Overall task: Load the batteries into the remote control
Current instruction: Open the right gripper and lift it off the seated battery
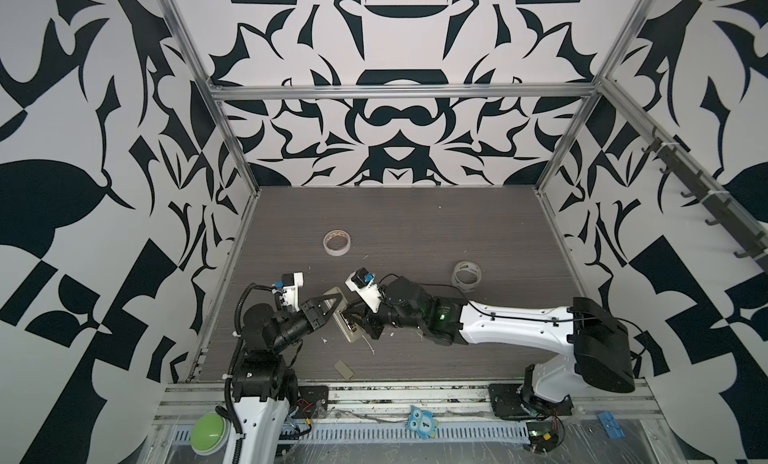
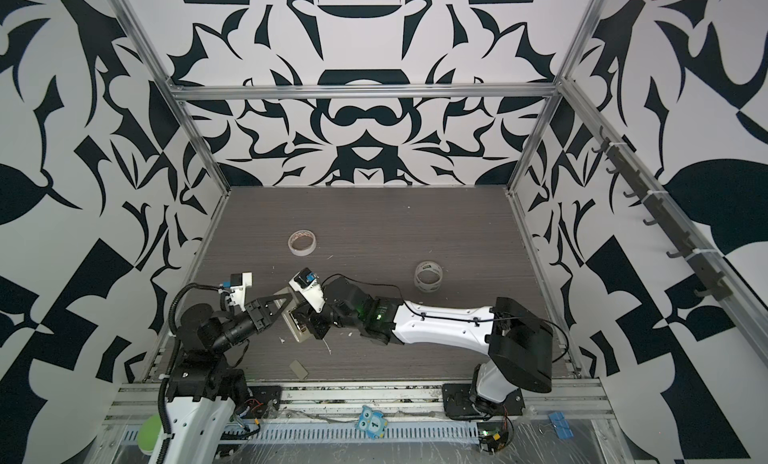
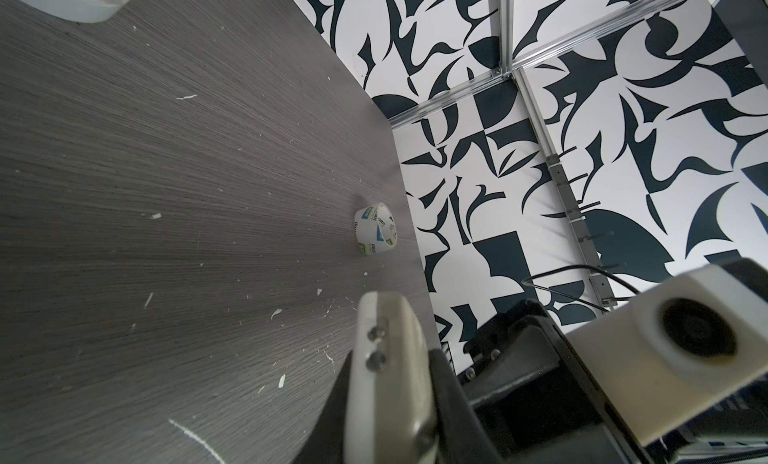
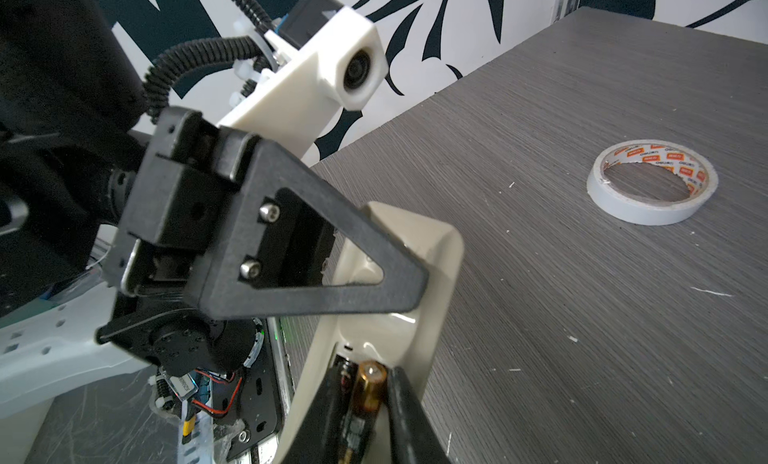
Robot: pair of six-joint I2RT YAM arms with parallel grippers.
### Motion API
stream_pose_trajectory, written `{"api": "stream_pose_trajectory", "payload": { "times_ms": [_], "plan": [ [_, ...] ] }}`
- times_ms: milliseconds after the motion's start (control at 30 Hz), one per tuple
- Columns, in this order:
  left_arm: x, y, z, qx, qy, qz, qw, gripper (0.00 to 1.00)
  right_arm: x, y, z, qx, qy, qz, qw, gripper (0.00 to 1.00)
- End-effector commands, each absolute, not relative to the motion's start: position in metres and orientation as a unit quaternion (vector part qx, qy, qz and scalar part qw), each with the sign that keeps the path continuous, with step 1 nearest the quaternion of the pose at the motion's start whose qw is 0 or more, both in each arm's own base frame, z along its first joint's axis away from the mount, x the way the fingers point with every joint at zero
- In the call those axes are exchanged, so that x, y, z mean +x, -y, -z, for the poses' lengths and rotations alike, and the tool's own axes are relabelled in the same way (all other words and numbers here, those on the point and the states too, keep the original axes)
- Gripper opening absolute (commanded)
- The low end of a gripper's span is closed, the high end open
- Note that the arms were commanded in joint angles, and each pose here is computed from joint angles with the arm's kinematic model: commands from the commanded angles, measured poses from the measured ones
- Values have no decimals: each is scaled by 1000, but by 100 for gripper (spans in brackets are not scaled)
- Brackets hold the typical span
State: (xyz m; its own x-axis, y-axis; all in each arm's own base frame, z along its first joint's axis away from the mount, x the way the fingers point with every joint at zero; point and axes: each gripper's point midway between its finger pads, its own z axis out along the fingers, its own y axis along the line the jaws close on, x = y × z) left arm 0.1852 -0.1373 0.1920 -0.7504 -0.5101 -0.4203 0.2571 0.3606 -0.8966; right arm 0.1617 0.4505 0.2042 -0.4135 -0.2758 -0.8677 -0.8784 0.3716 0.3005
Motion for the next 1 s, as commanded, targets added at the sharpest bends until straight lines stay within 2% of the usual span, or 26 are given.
{"api": "stream_pose_trajectory", "payload": {
  "times_ms": [0,133,533,967],
  "plan": [
    [182,139,-209,-60,-738,567,362,0,165,-451,-208,-389,-741,-392,383,27],
    [182,139,-209,-61,-738,567,361,0,163,-452,-211,-393,-737,-394,383,32],
    [182,140,-207,-61,-740,568,355,0,154,-453,-225,-424,-721,-384,392,63],
    [182,142,-207,-57,-741,572,347,0,140,-439,-258,-465,-692,-357,422,66]
  ]
}}
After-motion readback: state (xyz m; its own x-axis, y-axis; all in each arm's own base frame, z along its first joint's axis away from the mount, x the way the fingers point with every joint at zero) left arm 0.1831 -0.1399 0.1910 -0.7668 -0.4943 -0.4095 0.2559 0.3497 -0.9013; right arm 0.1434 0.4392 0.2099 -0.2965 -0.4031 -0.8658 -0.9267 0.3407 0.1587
